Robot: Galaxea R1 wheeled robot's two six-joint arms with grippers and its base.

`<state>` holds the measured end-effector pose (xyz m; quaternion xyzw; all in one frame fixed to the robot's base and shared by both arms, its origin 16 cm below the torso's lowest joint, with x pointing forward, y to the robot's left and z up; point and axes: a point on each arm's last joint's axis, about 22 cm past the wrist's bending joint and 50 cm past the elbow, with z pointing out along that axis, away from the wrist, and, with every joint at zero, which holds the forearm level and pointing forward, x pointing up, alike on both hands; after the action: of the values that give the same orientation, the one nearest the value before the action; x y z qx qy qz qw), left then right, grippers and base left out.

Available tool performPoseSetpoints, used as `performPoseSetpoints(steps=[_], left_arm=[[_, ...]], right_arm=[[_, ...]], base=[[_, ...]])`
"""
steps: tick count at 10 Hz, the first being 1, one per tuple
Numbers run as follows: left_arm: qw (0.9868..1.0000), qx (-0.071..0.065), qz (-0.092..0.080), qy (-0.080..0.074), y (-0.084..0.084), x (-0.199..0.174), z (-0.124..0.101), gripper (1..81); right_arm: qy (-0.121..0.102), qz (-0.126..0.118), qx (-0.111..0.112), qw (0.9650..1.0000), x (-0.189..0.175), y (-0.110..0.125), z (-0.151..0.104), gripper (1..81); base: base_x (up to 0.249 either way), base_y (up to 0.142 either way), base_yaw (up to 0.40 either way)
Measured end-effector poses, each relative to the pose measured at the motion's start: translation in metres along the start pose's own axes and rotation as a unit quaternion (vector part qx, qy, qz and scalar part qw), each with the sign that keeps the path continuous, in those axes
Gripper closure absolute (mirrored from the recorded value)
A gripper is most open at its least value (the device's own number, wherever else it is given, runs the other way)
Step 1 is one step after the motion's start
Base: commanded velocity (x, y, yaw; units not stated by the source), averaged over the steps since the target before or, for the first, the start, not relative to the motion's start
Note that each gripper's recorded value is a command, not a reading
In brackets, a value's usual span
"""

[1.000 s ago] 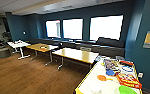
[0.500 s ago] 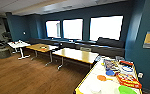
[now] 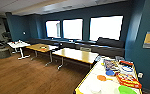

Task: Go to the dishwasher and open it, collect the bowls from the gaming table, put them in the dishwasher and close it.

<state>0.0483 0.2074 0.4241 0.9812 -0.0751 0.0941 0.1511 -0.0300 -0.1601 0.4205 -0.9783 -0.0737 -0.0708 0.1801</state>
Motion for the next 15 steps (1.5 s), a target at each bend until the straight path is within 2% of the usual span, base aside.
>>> performPoseSetpoints(steps=[4, 6, 15], left_arm=[[0.9999, 0.000, -0.002, -0.015, 0.001, -0.013, -0.001, 1.0], [1.0000, 0.004, 0.001, -0.001, -0.006, 0.005, -0.001, 1.0], [1.0000, 0.002, 0.001, -0.004, -0.003, 0.002, 0.000, 1.0]], right_arm=[[0.005, -0.001, -0.002, 1.0000, 0.006, 0.003, 0.000, 1.0], [0.001, -0.001, 0.003, 1.0000, 0.001, -0.005, 0.001, 1.0], [0.000, -0.001, -0.001, 1.0000, 0.000, 0.001, 0.000, 1.0]], base=[[0.000, 0.000, -0.305], [0.000, 0.000, -0.341], [0.000, 0.000, -0.378]])
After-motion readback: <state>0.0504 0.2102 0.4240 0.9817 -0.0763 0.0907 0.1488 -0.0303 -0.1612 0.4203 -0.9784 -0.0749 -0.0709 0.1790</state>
